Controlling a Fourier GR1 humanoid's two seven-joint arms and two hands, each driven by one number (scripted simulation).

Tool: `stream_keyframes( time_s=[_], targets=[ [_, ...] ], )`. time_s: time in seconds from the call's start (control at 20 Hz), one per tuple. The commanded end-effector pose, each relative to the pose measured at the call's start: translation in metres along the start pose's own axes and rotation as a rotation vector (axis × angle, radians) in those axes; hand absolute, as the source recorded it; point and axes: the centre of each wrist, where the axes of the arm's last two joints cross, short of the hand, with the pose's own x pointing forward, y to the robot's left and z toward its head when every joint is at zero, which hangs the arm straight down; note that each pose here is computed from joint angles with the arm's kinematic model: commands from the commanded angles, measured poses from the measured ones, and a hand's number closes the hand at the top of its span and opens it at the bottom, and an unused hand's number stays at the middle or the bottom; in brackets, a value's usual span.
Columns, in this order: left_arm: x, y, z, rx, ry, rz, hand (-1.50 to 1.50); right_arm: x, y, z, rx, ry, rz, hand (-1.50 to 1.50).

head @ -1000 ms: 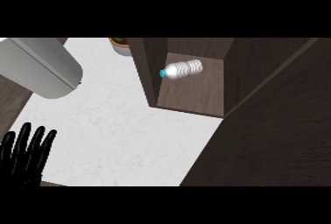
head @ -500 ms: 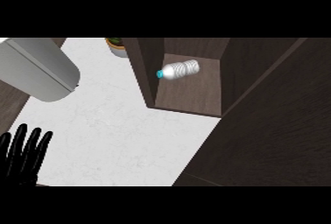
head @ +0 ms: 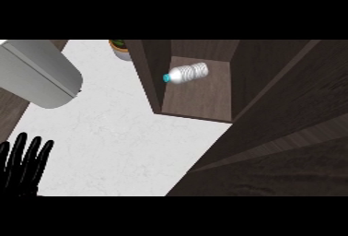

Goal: Pick up the bottled water, place it into the cabinet and close the cabinet

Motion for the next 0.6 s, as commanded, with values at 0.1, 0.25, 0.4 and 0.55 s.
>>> stream_keyframes(
  time_s=[0.1,0.25,0.4,0.55],
  targets=[
    [0.002,0.001,0.001,-0.008,0.010,0.028,-1.50,-0.003,-0.023,-0.063,-0.230,-0.010,-0.062,1.50],
    [0.003,0.001,-0.002,-0.033,0.008,0.033,-1.50,0.002,-0.032,-0.101,-0.274,0.001,-0.069,1.50],
    [-0.001,0.011,0.003,-0.019,0.026,0.024,-1.50,0.008,-0.046,-0.136,-0.334,0.013,-0.074,1.50],
    [-0.007,0.004,0.004,-0.012,0.014,0.026,-1.50,0.012,-0.063,-0.168,-0.355,0.010,-0.095,1.50]
  ],
)
